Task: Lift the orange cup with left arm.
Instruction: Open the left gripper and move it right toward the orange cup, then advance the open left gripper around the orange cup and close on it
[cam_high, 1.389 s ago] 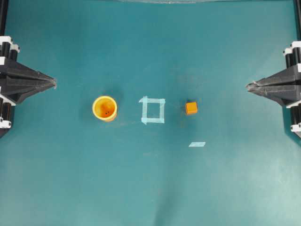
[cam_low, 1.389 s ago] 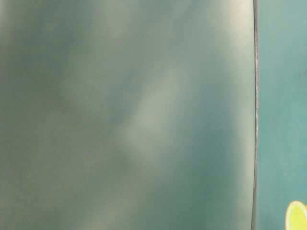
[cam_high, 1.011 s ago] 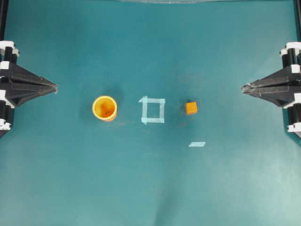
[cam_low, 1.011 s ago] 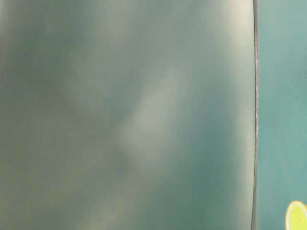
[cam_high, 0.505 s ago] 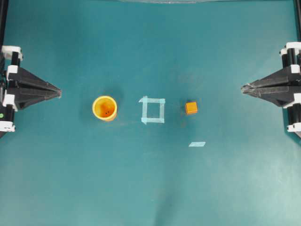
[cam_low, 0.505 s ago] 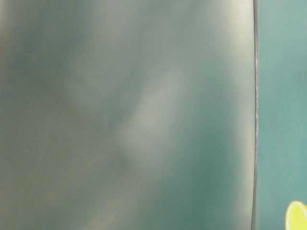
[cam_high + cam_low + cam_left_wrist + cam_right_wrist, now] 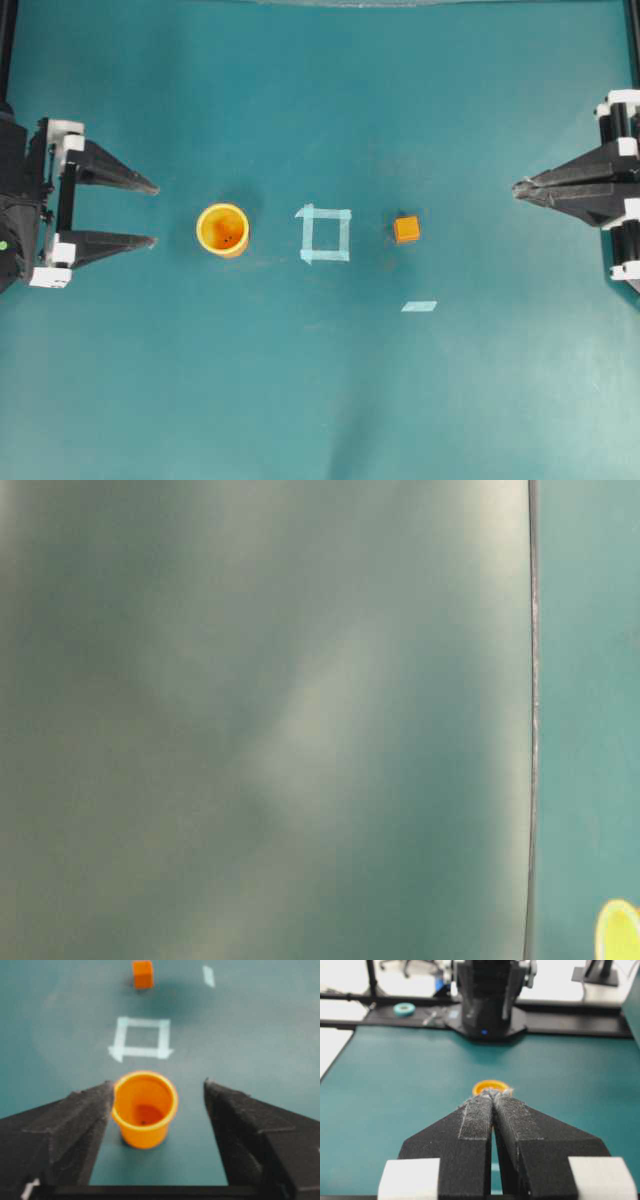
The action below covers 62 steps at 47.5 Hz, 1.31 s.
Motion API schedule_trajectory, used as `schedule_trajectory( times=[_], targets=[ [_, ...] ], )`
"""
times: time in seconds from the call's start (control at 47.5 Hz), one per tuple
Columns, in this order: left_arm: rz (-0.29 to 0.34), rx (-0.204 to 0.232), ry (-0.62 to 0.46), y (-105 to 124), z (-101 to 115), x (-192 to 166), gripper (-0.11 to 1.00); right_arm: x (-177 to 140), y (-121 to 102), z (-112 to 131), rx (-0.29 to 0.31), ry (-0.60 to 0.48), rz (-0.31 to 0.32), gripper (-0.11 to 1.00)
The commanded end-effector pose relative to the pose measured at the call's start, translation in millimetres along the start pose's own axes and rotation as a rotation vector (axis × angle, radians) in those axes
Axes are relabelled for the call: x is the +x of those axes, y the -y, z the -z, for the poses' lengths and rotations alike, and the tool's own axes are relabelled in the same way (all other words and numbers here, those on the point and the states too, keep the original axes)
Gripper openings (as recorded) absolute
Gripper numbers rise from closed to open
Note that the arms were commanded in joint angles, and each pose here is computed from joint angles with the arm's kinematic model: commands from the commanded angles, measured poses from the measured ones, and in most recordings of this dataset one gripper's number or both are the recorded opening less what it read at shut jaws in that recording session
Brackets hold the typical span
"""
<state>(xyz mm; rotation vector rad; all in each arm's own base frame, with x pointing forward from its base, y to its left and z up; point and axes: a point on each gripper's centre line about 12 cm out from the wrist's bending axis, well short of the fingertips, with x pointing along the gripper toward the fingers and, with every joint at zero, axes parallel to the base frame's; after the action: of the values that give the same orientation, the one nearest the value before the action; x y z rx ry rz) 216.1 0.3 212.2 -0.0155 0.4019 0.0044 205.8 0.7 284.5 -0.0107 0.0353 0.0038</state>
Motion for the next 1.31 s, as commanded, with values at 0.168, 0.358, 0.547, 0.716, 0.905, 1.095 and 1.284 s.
schedule_trajectory(
  times=[0.168, 0.358, 0.547, 0.716, 0.905, 1.095, 1.284],
  targets=[
    [-0.001, -0.029, -0.063, 0.1, 14.7, 11.7, 0.8, 2.0, 0.1, -12.4, 0.0, 0.031, 0.0, 0.0],
    [-0.035, -0.119, -0.178, -6.4, 44.1, 20.4, 0.8, 1.8, 0.1, -13.4, -0.002, 0.034, 0.0, 0.0],
    [-0.046, -0.142, -0.247, -7.8, 64.1, 32.8, 0.8, 1.9, -0.2, -13.8, -0.002, 0.034, -0.001, 0.0],
    [-0.05, -0.143, -0.306, -8.2, 77.8, 48.1, 0.8, 2.2, -0.2, -13.7, -0.002, 0.034, -0.001, 0.0],
    [-0.053, -0.137, -0.379, -8.7, 89.4, 68.2, 0.8, 1.9, -0.2, -14.5, -0.002, 0.035, -0.001, 0.0],
    [-0.051, -0.121, -0.401, -9.3, 88.5, 88.7, 0.8, 2.2, -0.2, -14.2, -0.003, 0.034, -0.001, 0.0],
    [-0.048, -0.116, -0.374, -9.5, 85.1, 98.7, 0.8, 2.0, -0.2, -14.3, -0.003, 0.034, -0.001, 0.0]
  ],
)
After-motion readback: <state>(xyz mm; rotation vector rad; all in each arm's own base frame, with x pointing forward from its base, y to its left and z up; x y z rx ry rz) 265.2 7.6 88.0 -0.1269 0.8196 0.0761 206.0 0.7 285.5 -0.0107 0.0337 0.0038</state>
